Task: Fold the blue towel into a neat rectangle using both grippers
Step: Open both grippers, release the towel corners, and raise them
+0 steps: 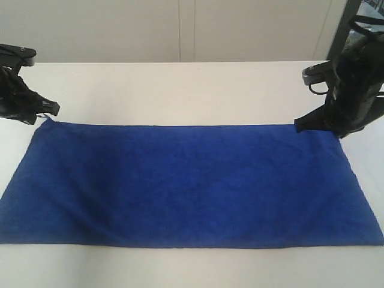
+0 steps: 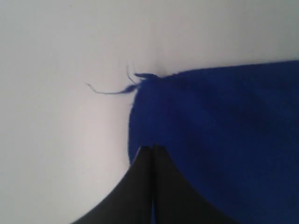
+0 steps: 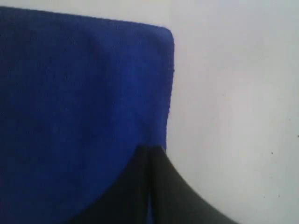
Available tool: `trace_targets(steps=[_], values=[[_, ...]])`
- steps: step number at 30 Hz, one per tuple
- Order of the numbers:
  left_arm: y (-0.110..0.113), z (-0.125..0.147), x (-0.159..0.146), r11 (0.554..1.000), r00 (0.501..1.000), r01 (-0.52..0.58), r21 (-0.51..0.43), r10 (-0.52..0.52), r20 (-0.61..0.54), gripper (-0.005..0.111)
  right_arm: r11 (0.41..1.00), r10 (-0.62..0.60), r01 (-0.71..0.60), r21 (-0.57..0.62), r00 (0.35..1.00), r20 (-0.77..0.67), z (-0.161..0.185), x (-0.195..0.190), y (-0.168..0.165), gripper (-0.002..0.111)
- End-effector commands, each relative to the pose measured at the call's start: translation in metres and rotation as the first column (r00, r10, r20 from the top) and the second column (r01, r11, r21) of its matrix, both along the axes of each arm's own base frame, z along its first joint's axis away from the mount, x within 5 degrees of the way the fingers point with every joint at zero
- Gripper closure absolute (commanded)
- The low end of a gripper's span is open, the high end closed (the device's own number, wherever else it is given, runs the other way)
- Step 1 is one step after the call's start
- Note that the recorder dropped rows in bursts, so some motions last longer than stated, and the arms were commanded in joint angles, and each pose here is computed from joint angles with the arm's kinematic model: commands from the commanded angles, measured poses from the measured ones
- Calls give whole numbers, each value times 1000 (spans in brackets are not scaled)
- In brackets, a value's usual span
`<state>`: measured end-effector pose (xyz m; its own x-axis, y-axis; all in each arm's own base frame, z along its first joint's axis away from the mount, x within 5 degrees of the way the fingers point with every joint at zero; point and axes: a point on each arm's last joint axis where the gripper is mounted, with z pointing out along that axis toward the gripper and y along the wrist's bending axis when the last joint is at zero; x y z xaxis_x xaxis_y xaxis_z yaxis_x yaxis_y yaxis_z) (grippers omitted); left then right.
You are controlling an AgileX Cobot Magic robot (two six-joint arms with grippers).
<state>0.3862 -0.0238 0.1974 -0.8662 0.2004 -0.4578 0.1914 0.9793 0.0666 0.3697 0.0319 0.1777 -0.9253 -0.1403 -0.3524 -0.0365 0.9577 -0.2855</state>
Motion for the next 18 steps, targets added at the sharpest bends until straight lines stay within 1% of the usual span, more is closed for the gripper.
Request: trace_targets(steps=[1, 3, 6, 9, 12, 13, 14, 18], values=[[-12, 0, -12, 992, 988, 99, -82, -108, -114, 107, 999, 8, -7, 33, 1000, -20, 21, -11, 0, 108], [-14, -3, -17, 989, 981, 106, -107, -122, -149, 107, 998, 16, -15, 63, 1000, -20, 28, -15, 2, 108], [-14, -10, -27, 988, 977, 93, -121, -114, -180, 107, 993, 3, 2, 116, 999, -39, 25, -20, -1, 108], [-13, -8, -39, 989, 977, 92, -120, -113, -183, 107, 990, -13, 23, 138, 997, -74, 16, -26, -7, 108], [-10, -1, -48, 989, 980, 79, -122, -99, -170, 107, 987, -44, 59, 151, 994, -103, 10, -31, -16, 108], [-9, 0, -50, 990, 981, 69, -123, -90, -173, 107, 985, -54, 71, 159, 993, -105, 10, -32, -18, 108], [-2, 4, -56, 991, 985, 38, -127, -59, -164, 107, 981, -67, 86, 176, 991, -114, 9, -34, -24, 108], [13, 2, -68, 991, 984, -18, -129, -5, -178, 107, 964, -84, 115, 241, 987, -137, 7, -38, -36, 108]])
